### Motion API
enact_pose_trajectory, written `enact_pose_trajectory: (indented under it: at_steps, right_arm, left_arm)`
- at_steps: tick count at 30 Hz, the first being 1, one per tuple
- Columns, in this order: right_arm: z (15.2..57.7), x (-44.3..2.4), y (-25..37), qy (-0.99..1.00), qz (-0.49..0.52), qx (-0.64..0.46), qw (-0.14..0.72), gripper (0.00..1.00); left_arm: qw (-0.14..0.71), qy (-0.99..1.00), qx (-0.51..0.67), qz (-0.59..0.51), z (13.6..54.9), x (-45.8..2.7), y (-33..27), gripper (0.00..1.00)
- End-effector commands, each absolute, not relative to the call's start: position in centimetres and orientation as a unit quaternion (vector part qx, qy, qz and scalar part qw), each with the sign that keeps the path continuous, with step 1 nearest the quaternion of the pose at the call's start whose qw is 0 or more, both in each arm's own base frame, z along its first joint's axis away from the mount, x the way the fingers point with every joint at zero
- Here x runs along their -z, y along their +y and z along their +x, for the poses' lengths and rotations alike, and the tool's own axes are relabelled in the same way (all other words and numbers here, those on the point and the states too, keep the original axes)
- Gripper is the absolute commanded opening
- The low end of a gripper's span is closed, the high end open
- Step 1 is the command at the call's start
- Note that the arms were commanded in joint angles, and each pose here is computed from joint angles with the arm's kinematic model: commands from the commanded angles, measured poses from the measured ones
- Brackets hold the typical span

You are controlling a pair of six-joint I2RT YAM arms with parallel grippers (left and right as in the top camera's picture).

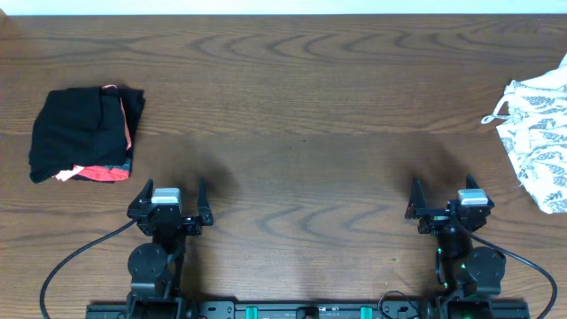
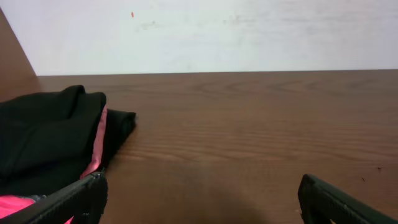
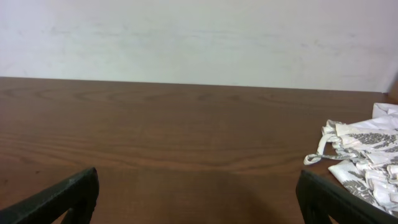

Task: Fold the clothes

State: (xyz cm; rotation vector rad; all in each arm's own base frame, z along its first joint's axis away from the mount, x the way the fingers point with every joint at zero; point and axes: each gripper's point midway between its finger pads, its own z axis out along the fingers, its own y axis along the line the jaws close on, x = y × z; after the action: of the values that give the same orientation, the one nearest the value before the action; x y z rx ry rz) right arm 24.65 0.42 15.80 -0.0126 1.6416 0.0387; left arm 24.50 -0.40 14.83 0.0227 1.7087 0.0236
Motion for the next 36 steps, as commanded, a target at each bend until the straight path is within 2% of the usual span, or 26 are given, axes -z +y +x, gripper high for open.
enact_pose_trajectory:
  at_steps: [1,15,21,28,36]
  right_arm:
    - [24.6,-15.7,0.8,0.732,-0.016,-0.019,0.681,0.99]
    - [24.6,-16.2,0.9,0.725,-0.016,-0.02,0.689,0.99]
    - [24.6,-15.9,1.1,0.73,0.018,-0.062,0.681,0.99]
    - [24.3,-17.2,-2.0,0.736,0.076,0.008,0.672,0.99]
    - [25.2,-18.2,-4.0,0.801,0.104,0.067,0.586,0.99]
  left_arm:
    - [0.635,0.772,-0.023,0.014,24.5,-12.8,-0.1,0.98]
    - [0.636,0.771,-0.023,0.014,24.5,-12.9,-0.1,0.98]
    - [0.628,0.778,0.0,-0.014,24.5,-12.4,-0.1,0.98]
    - [0.622,0.782,0.014,-0.025,24.6,-13.7,-0.3,0.98]
    - [0.569,0.822,0.017,-0.037,25.3,-18.0,-0.3,0.98]
